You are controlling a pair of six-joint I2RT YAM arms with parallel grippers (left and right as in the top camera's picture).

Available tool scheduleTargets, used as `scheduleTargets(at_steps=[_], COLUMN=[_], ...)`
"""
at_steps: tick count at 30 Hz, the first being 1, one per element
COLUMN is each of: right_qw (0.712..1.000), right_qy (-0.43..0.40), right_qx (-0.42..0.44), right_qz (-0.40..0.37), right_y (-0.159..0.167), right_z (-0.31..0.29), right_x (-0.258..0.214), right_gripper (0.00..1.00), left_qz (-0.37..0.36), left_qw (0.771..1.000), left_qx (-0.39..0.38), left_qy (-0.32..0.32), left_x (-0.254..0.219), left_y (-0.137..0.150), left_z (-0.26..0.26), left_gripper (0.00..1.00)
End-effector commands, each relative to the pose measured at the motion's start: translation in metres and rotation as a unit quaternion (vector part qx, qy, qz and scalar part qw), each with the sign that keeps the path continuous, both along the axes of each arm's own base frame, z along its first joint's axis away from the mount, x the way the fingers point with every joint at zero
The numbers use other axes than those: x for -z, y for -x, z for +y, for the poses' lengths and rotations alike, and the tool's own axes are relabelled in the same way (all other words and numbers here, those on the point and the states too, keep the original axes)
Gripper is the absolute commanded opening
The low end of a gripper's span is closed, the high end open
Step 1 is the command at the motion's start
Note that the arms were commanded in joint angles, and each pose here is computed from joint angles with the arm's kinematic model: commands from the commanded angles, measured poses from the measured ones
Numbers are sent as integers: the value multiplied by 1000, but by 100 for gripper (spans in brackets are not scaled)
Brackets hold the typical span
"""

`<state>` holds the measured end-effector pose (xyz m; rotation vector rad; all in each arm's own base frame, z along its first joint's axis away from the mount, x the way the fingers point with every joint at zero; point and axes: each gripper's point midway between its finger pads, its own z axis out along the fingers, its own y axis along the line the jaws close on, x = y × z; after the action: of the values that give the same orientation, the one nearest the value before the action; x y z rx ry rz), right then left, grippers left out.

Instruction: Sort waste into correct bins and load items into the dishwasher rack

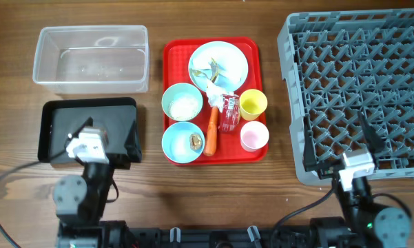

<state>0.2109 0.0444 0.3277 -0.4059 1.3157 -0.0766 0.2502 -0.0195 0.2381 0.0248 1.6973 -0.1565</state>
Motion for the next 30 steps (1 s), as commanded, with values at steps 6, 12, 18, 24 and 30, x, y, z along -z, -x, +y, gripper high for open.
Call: scheduleTargets(at_steps=[6,12,18,24,30], right_qw=[989,953,913,845,832], right_qy=[2,8,-16,-94,-94], right_qx=[-70,-69,-78,-49,-46], right_qz=[127,293,399,524,545], right_y=[-24,-64,-98,-111,-114], right_z=[24,26,32,33,33], right_x=[-69,-61,-16,43,55], right_gripper=[100,100,100,100,99], left_qz=[143,265,324,339,382], left_qw=[989,953,923,905,892], left_qx=[17,122,190,257,238], left_qy=[-23,-78,-78,-20,-42], left_x=[-72,-77,-42,-4,80], left_y=[-49,-89,-124,-160,-200], left_z=[-2,-47,-96,-143,-174], left_gripper=[100,100,100,100,100])
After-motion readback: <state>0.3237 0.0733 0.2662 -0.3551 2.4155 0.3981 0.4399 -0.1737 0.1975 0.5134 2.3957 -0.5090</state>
